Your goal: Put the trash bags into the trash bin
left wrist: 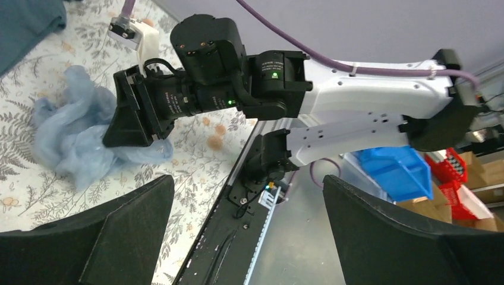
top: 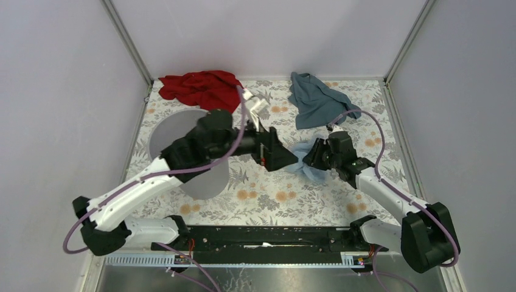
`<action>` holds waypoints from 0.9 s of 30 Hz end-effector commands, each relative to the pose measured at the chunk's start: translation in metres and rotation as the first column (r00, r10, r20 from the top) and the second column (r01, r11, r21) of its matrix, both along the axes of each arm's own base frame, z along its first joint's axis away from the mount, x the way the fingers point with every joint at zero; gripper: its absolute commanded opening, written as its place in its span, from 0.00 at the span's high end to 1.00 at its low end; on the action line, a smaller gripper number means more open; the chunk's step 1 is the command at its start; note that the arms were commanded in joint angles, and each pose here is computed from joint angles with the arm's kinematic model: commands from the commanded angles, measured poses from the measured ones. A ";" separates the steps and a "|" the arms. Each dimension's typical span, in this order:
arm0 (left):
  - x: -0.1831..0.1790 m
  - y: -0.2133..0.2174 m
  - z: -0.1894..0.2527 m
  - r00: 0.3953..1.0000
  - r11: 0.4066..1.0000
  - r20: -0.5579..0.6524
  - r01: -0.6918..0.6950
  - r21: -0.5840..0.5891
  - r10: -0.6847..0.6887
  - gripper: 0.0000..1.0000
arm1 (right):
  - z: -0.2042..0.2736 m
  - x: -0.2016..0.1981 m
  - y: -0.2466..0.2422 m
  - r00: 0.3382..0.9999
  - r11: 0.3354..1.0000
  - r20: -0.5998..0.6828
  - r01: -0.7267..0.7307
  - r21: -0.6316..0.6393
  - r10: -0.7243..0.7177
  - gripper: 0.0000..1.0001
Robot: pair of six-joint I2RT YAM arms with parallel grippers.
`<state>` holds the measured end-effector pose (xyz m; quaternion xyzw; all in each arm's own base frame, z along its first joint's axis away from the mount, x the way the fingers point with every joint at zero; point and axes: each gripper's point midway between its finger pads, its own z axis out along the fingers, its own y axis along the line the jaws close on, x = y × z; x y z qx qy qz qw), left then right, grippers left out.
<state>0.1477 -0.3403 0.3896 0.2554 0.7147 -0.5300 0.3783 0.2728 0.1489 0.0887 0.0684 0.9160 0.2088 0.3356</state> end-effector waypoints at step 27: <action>0.016 -0.066 -0.203 0.796 0.780 -0.173 -0.483 0.398 0.581 0.01 | 0.062 0.002 -0.054 0.928 0.975 0.309 0.222 -0.012 -0.207 0.00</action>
